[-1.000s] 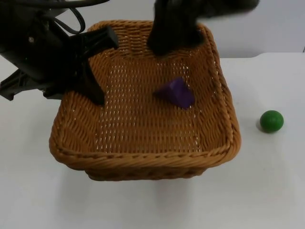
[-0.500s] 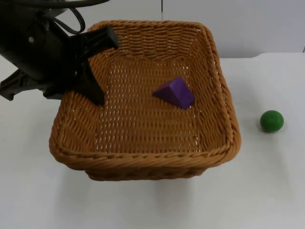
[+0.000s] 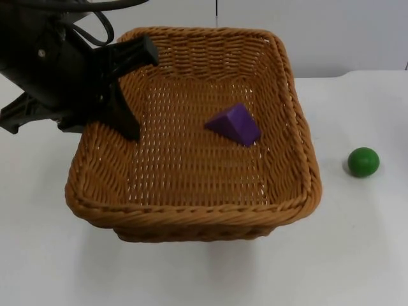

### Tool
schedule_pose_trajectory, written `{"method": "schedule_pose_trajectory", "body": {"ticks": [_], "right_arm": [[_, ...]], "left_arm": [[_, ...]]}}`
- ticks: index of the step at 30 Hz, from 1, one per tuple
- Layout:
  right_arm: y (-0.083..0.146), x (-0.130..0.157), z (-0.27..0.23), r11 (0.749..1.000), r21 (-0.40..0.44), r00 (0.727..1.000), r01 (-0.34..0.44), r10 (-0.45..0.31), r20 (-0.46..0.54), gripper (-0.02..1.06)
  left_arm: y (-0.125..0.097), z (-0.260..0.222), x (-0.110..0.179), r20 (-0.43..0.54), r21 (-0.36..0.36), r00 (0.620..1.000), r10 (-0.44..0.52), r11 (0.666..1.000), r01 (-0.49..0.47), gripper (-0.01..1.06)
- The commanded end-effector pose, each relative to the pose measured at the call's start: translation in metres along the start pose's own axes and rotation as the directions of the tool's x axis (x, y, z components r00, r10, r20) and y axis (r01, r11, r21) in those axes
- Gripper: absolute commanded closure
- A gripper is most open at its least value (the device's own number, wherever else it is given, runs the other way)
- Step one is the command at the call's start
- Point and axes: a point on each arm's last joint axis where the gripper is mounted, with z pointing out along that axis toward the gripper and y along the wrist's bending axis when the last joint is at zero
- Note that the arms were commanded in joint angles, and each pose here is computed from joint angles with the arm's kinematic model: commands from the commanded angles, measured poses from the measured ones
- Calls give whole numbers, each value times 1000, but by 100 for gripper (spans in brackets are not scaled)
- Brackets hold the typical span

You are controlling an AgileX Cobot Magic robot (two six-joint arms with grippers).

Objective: Pick up the basket with the left hand and place the triangular block into the basket with the right hand.

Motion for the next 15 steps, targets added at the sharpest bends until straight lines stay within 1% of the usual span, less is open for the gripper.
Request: {"method": "schedule_pose_trajectory", "body": {"ticks": [1, 3, 5, 6, 9, 11, 15], "right_arm": [[-2, -1, -7, 1000, 7, 1000, 7, -7, 8, 0], [-1, -1, -7, 1000, -1, 1000, -2, 2, 9, 0], [-1, -1, -7, 1000, -6, 1000, -4, 4, 9, 0], [-1, -1, -7, 1000, -6, 1000, -4, 4, 9, 0], [-1, 0, -7, 1000, -7, 1000, 0, 0, 0, 0], [-1, 0, -7, 1000, -11, 1000, 1, -1, -5, 0], [0, 1, -7, 1000, -14, 1000, 5, -6, -19, 0]], "left_arm": [[-8, -2, 3, 10, 29, 1000, -1, 1000, 1, 105], [-19, 1, 9, 3, 41, 1000, 26, 999, -26, 105], [-31, 5, 14, 24, 56, 998, 64, 996, -65, 105], [-31, 5, 14, 24, 56, 998, 64, 996, -65, 105], [-46, 12, 21, 68, 73, 995, 74, 994, -79, 105], [-48, 15, 22, 66, 75, 995, 77, 994, -82, 105], [-44, 31, 27, 2, 54, 998, 69, 996, -69, 105]]}}
